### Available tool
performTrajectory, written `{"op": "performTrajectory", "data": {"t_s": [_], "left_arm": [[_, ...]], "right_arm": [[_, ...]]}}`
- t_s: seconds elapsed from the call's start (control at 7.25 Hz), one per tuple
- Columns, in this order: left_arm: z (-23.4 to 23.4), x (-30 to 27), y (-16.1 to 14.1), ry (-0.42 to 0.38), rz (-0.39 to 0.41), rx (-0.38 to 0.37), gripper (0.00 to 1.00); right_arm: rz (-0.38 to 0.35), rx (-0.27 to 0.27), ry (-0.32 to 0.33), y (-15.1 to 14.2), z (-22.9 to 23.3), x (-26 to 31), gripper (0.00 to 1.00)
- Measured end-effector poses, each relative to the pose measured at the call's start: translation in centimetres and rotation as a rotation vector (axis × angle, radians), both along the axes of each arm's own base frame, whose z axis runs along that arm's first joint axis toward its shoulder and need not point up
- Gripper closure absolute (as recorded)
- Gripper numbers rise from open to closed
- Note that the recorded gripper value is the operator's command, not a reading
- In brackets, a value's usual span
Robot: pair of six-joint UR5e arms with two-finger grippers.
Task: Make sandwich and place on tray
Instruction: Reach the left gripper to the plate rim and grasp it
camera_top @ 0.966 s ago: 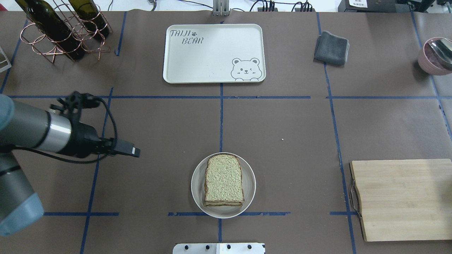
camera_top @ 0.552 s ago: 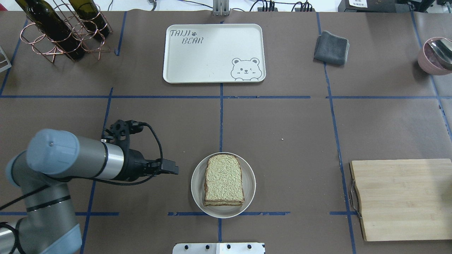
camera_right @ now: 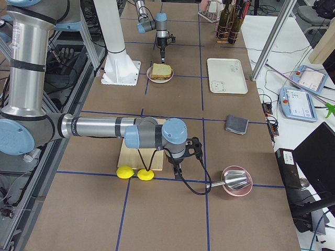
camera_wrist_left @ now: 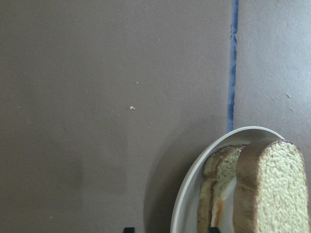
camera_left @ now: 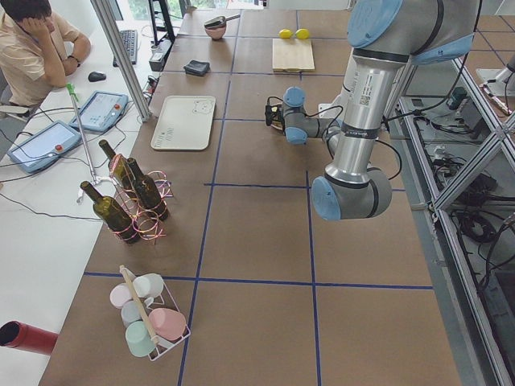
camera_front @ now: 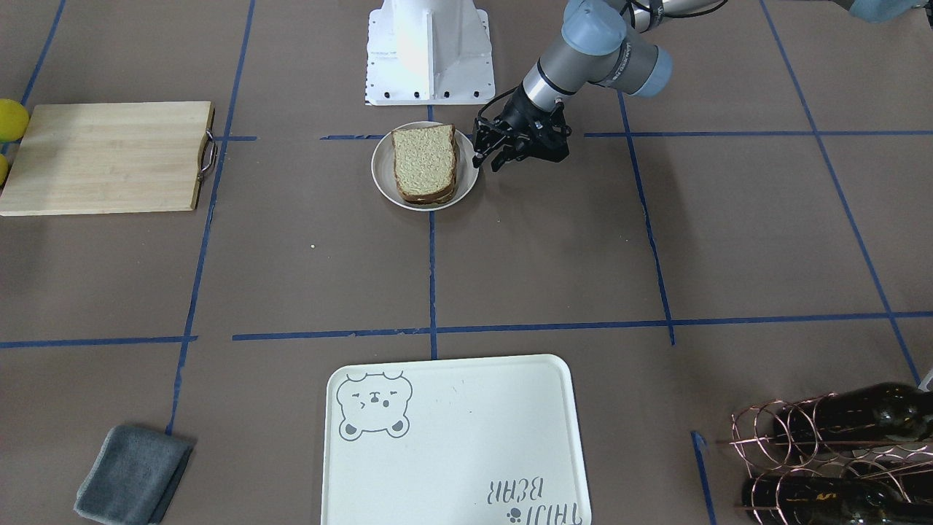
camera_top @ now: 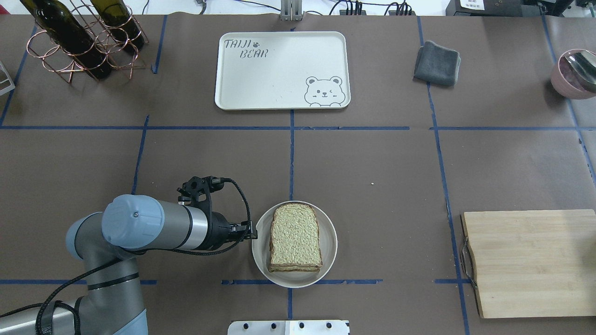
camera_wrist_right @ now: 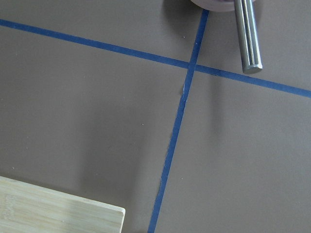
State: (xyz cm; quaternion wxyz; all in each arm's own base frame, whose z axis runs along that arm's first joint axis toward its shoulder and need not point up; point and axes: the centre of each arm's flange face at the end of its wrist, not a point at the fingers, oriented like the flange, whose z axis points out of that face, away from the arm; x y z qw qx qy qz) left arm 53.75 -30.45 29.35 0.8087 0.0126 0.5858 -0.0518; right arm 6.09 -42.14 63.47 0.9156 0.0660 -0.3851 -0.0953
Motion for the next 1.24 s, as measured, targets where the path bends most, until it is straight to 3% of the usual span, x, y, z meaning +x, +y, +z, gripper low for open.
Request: {"op": "performTrajectory", "data": {"t_s": [0.41,0.83,1.24], "left_arm": [[0.0,1.5,0.7,-0.006,0.019,-0.001,0.72],[0.0,2.1,1.6,-0.007,0.035,-0.001,1.0],[-0.7,1.8,1.8,0.007,0.038,0.005,1.0]], "right_arm": [[0.001,-0.001,0.001,-0.1,0.0,0.0,0.0],[0.001,-0.001,0.002,-0.1,0.0,0.0,0.0],[-0.001,0.0,0.003,-0.1,0.2,0.0,0.0]]}}
